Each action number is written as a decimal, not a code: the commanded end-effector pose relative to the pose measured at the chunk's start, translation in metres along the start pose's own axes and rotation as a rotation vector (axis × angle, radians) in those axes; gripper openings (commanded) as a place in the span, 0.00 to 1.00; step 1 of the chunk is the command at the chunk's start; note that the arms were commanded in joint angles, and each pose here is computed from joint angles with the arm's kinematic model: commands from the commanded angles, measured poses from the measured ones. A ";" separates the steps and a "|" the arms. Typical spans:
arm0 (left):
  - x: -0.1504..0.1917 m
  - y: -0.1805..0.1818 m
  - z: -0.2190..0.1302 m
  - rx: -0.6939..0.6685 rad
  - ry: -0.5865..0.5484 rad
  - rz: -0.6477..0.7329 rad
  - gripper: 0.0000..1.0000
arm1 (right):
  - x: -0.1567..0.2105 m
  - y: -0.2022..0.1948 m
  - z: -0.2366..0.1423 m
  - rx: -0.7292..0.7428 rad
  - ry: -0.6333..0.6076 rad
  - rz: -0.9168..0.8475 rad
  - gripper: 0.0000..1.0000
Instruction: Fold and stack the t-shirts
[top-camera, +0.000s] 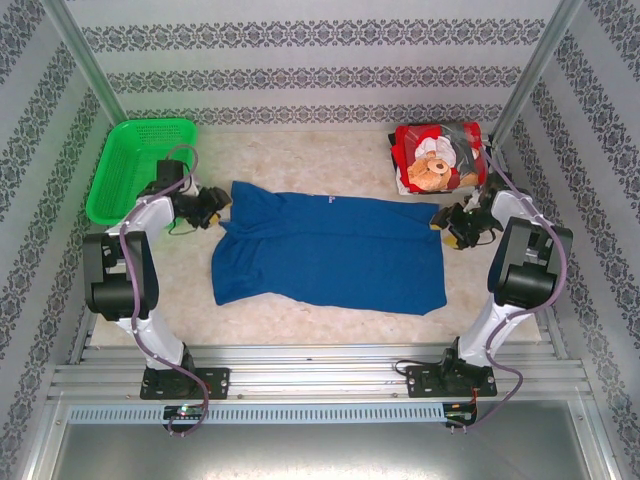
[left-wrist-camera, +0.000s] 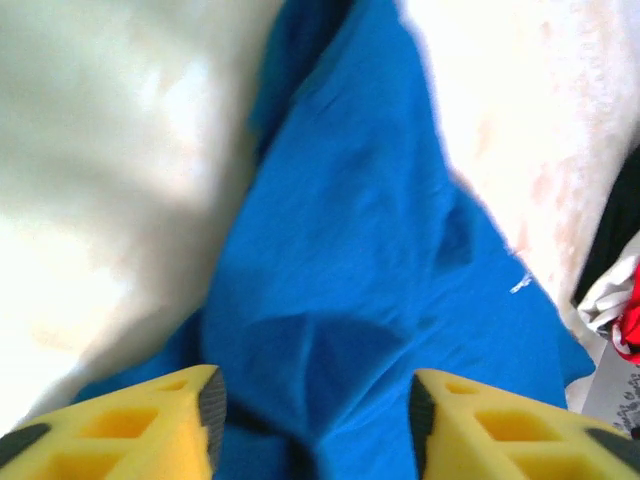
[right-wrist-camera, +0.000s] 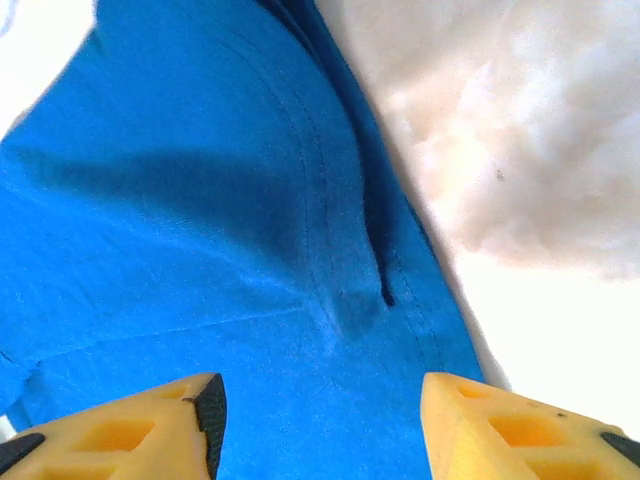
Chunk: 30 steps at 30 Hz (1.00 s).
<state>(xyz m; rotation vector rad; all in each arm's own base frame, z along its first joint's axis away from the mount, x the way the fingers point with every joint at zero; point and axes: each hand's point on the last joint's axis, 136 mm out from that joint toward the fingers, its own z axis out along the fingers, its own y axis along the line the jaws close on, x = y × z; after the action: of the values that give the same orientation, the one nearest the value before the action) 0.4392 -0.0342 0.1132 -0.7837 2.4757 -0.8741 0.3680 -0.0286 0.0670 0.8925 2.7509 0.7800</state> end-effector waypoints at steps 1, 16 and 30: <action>-0.019 -0.034 -0.007 0.033 -0.065 0.082 0.60 | -0.011 0.006 -0.029 0.035 -0.097 -0.053 0.56; -0.041 -0.039 0.074 -0.133 0.066 0.239 0.62 | -0.002 0.046 -0.007 -0.025 -0.089 -0.159 0.71; -0.041 -0.016 0.121 -0.327 0.132 0.363 0.43 | 0.032 0.090 -0.030 -0.168 -0.136 -0.284 0.80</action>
<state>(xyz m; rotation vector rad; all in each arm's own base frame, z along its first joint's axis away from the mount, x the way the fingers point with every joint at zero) 0.5516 -0.0720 0.0536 -0.4225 2.7068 -0.5123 0.3787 0.0295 0.1256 0.5323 2.6137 0.7993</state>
